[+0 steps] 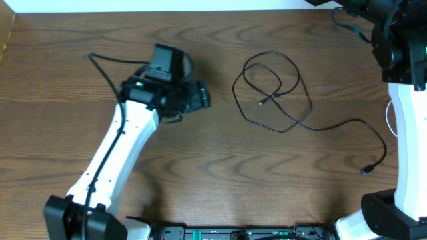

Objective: Untangle cables

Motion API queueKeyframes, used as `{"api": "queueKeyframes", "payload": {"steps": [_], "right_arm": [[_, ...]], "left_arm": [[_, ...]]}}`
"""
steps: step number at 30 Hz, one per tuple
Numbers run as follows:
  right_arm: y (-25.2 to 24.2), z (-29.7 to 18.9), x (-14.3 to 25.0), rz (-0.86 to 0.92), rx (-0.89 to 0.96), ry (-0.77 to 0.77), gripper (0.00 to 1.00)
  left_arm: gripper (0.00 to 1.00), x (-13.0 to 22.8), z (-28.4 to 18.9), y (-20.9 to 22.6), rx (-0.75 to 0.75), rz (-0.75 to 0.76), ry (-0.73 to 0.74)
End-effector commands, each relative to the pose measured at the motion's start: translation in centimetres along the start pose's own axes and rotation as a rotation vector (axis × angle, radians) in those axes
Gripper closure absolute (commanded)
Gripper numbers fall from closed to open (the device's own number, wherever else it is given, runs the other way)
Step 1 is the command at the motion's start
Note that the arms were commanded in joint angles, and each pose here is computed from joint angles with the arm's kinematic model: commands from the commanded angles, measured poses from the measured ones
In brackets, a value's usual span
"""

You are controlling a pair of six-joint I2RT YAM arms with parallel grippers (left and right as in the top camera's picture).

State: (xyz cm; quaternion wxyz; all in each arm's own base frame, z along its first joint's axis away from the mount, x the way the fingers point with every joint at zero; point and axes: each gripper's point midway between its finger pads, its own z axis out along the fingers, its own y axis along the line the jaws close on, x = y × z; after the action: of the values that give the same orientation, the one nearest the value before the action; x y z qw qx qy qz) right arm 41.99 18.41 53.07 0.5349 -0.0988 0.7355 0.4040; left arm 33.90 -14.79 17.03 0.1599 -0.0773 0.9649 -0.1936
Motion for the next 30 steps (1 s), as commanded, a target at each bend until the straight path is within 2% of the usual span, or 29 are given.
{"api": "queueKeyframes", "payload": {"steps": [1,5,7,8,11,15,17,19,23,30], "right_arm": [[1.1,-0.9,-0.9,0.027,-0.005,-0.029,0.99],[0.0,-0.9,0.2,0.055,0.047,0.008,0.99],[-1.5,-1.0,1.5,0.052,0.126,0.048,0.99],[-3.9,-1.3,3.5,0.042,0.244,0.111,0.98],[-6.8,-1.7,6.7,0.000,0.377,0.237,0.85],[-8.7,-1.5,11.3,-0.056,0.404,0.439,0.80],[-9.8,-1.4,14.4,-0.055,0.415,0.569,0.72],[-10.9,-1.4,17.1,-0.022,0.439,0.674,0.67],[-13.7,-1.8,21.4,0.077,0.553,0.840,0.63],[-18.6,-1.5,27.0,0.289,0.784,0.985,0.53]], "left_arm": [[0.21,1.4,1.6,-3.7,0.127,0.112,0.060],[0.21,1.9,1.9,-4.7,0.139,0.146,0.063],[0.21,1.9,2.0,-4.1,0.108,0.142,0.062],[0.21,1.8,2.1,-2.7,0.034,0.135,0.053],[0.21,2.0,2.0,-0.1,-0.104,0.125,0.046],[0.21,2.2,1.3,3.2,-0.263,0.065,0.045],[0.21,2.2,1.1,4.1,-0.293,0.040,0.050],[0.21,2.1,1.0,4.6,-0.299,0.027,0.052],[0.21,2.1,0.8,5.2,-0.308,0.010,0.057],[0.21,2.1,0.8,5.2,-0.310,0.010,0.059]]}}
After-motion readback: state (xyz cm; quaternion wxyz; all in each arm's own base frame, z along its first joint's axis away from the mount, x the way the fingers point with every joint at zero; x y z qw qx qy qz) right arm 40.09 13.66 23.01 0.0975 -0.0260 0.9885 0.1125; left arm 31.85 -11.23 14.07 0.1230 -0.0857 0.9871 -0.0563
